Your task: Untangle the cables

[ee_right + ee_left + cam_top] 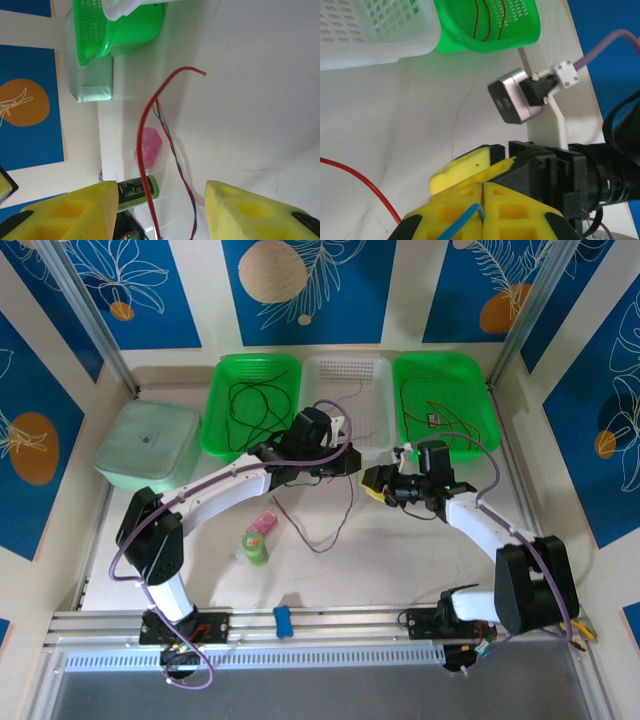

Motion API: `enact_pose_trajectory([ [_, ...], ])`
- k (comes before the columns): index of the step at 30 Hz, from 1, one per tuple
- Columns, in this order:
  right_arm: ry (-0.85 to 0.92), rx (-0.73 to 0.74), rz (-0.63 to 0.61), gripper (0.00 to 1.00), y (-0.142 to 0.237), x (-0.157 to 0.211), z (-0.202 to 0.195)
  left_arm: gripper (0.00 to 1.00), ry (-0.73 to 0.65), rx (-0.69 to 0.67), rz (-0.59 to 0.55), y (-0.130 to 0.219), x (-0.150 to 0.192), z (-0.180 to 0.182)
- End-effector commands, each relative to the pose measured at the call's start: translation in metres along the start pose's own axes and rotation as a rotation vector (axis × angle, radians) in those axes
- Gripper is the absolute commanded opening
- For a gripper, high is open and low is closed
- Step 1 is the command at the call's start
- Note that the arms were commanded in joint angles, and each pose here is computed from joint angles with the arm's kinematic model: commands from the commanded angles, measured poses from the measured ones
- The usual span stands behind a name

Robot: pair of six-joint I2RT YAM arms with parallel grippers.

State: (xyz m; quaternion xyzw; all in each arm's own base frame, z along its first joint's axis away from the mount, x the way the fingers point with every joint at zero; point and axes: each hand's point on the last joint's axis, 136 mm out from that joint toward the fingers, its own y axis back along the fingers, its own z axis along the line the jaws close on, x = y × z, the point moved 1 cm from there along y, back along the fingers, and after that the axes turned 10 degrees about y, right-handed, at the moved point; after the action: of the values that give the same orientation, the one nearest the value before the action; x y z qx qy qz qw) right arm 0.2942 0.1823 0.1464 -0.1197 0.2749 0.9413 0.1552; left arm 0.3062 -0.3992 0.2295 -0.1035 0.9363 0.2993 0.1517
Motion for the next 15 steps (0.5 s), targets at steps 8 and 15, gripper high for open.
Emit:
enact_pose_trajectory([
  [8,0.044,-0.132,0.123,0.35,-0.031,-0.004,0.030,0.00,-0.051,0.081,-0.009,0.021,-0.002,-0.036],
  [15,0.050,-0.114,0.102,0.29,-0.038,-0.001,0.025,0.00,-0.059,0.081,-0.015,0.025,-0.003,-0.039],
])
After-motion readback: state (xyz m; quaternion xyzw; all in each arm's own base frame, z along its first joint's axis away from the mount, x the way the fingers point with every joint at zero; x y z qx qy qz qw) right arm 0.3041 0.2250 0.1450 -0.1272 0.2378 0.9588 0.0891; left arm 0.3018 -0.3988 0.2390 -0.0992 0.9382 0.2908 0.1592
